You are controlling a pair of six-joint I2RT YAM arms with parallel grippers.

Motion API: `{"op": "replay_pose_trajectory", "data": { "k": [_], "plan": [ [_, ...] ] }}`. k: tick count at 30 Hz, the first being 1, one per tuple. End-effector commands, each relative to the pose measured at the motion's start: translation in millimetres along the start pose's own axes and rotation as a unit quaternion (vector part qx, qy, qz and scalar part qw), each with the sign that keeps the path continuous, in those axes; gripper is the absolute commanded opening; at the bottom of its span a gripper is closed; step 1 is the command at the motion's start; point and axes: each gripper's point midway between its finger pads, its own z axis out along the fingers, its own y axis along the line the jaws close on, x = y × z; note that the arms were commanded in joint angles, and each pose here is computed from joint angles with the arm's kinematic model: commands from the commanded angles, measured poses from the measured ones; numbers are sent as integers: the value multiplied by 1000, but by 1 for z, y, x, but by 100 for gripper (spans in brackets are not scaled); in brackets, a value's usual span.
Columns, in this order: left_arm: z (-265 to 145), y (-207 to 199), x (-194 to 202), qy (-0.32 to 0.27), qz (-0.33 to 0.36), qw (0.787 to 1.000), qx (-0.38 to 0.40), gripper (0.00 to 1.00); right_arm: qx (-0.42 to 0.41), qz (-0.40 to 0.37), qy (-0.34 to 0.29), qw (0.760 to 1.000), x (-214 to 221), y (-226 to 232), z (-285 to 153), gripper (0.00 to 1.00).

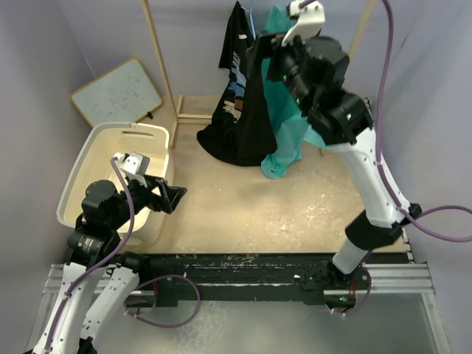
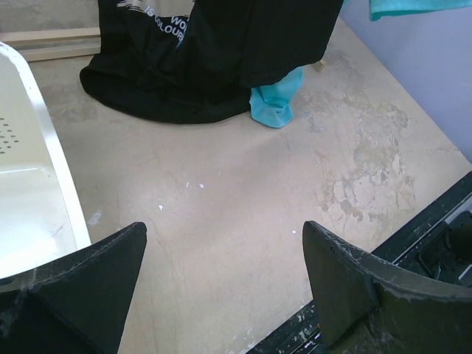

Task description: Remove the t-shirt from the hanger

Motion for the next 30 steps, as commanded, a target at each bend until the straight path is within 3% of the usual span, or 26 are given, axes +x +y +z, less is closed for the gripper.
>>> {"op": "replay_pose_trajectory", "data": {
  "k": [1,9,15,21,30],
  "plan": [
    [-2,-5,-18,-22,17,1000,9,89,34,17,17,999,-12,-49,17,85],
    [0,-2,-18,-19,16,1000,2,89,78,3,45,996,15,-80,46,83],
    [1,-1,-17,-17,15,1000,0,88,37,13,56,998,26,-66,56,79],
    [0,-2,-17,-17,15,1000,1,88,19,19,67,997,37,-59,66,67],
    [0,-2,-17,-18,16,1000,1,88,2,22,89,996,60,-50,83,63]
  ]
}}
